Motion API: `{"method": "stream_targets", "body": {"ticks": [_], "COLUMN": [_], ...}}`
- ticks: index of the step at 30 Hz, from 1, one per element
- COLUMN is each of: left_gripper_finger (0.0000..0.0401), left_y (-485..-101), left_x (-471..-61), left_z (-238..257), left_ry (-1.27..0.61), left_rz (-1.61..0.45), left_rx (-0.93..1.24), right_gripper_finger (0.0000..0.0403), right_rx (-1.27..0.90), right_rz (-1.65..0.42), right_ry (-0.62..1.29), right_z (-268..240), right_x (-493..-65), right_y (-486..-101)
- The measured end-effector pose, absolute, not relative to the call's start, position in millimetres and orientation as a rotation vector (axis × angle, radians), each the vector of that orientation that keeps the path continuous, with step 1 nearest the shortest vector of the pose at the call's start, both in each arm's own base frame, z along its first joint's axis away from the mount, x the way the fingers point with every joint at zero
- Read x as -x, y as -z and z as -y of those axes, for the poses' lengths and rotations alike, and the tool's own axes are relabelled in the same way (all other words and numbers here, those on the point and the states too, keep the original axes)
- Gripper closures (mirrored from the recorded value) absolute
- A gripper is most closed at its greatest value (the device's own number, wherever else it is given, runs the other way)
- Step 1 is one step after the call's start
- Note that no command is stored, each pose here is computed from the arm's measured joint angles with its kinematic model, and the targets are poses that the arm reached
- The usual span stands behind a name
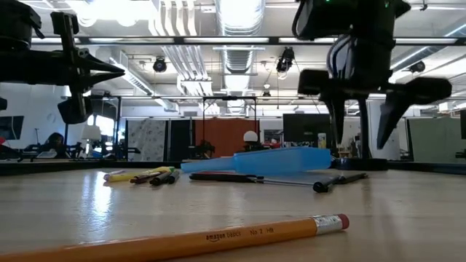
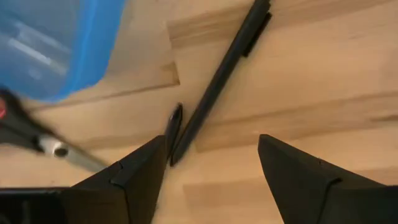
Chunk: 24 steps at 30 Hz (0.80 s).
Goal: Pick & place school supplies into a supply box
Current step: Put the black scissor into the blue supply box
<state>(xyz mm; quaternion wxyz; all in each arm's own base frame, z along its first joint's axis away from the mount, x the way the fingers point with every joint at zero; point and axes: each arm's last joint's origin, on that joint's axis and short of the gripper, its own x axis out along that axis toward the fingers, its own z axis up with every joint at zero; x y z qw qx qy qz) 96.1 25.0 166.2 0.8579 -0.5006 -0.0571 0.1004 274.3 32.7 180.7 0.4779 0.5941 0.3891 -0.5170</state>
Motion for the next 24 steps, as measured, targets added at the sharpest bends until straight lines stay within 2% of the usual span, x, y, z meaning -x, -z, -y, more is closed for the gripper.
{"method": "stream_targets", "body": {"ticks": [13,20,24], "left_gripper_finger": [0.0401,0.0401,0.0401], "left_y": [-166,-166,-166], "left_x": [-96,-96,-96], "left_z": [-25,-25,-25], "left_ry": [-0.215,-0.215,-0.214], "left_rz": [0.122,0.121,0.122], "left_rx": [1.05,1.05,1.05], "right_gripper_finger": [0.0184,0.0184,0.0184], "right_rx": [-1.458,-1.463,-1.398], "right_rz": [-0.911,-0.889,-0.845], "right_ry": [1.433,1.405,1.32], "right_z": [-22,-15,-14], "right_x": [-273,-279,-284], "right_y": [-147,-143,-161]}}
